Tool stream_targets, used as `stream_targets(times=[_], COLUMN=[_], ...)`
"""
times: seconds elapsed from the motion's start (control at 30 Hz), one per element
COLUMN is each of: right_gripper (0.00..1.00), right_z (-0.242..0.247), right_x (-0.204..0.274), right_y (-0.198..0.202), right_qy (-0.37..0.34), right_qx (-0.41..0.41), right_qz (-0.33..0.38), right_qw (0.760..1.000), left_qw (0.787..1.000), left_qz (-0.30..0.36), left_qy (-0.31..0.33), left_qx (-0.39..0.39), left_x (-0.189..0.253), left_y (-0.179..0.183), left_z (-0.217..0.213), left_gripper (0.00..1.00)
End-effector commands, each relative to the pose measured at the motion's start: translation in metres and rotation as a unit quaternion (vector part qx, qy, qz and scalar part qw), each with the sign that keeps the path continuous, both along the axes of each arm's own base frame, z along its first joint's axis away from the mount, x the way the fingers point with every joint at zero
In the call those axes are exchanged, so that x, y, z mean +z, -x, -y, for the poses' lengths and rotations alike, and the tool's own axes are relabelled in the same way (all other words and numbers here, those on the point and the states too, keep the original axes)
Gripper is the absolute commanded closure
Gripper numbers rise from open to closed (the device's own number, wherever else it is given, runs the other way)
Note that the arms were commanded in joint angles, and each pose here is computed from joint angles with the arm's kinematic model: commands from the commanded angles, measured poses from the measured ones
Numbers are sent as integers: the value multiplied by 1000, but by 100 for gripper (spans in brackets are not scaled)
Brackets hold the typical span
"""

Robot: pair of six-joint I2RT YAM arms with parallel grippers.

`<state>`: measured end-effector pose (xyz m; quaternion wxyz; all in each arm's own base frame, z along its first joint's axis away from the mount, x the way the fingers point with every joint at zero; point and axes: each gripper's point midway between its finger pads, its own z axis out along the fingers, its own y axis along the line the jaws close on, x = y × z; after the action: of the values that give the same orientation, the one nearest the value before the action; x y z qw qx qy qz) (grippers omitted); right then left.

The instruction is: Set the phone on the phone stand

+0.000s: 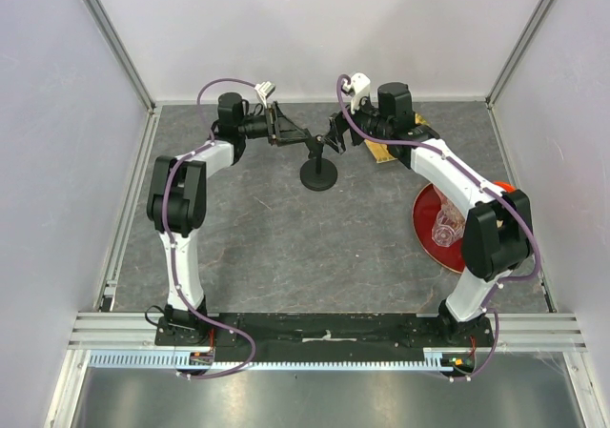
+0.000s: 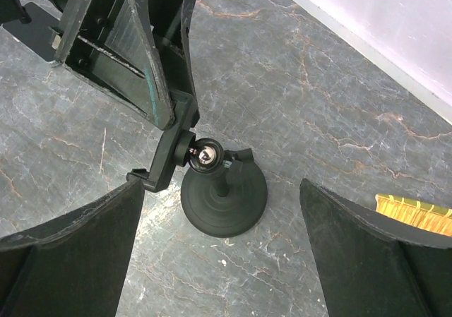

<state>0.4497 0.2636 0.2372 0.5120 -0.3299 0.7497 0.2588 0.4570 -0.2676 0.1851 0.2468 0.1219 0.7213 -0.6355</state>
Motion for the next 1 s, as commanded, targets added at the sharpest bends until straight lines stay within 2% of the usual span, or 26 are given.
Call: stream_targets(times=[0.0, 0.13, 0.17, 0.23, 0.3, 0.4, 0.47, 0.53, 0.57, 0.6, 0.63, 0.67, 0.77, 0.87, 0.97], right_gripper=[2, 2, 2, 2, 2, 2, 2, 2, 2, 2, 2, 2, 2, 2, 2], right_z=[-3, -2, -1, 0, -2, -5, -12, -21, -23, -25, -30, -34, -39, -51, -57], right_x=[17, 16, 17, 14, 13, 13, 13, 18, 15, 18, 27, 28, 41, 46, 49], right_y=[-7, -8, -8, -10, -10, -11, -12, -14, -20, -24, -28, -32, -43, -41, -38], right_qy=[-9, -5, -5, -2, -2, -6, -10, -21, -25, -32, -41, -72, -130, -168, -178], right_qx=[-3, -7, -9, -13, -12, -11, -12, -17, -30, -43, -51, -73, -105, -92, -78], right_qz=[22, 22, 24, 23, 22, 20, 16, 14, 8, 7, 14, -9, -28, -50, -57], right_qw=[1000, 1000, 1000, 1000, 1000, 1000, 1000, 1000, 999, 999, 998, 995, 986, 980, 979], left_qw=[1000, 999, 999, 998, 997, 995, 993, 984, 979, 969, 961, 950, 932, 920, 923], left_qz=[12, -17, 0, -25, -16, -4, 33, 34, 53, 38, 62, 58, 53, 40, 26], left_qy=[19, 37, 47, 60, 71, 77, 76, 65, 70, 63, 77, 79, 94, 108, 119], left_qx=[-9, 1, 0, 4, 17, 58, 88, 159, 185, 237, 258, 298, 345, 374, 366], left_x=[10, 2, 6, 3, 5, 15, 36, 28, 46, 32, 42, 38, 37, 33, 28], left_y=[-4, -9, -10, -11, -12, -15, -14, -20, -17, -20, -19, -17, -15, -15, -18], left_z=[8, 8, 9, 9, 9, 3, -2, -12, -18, -29, -34, -44, -59, -66, -62], left_gripper=[52, 69, 73, 85, 97, 98, 98, 98, 98, 98, 98, 98, 98, 98, 98])
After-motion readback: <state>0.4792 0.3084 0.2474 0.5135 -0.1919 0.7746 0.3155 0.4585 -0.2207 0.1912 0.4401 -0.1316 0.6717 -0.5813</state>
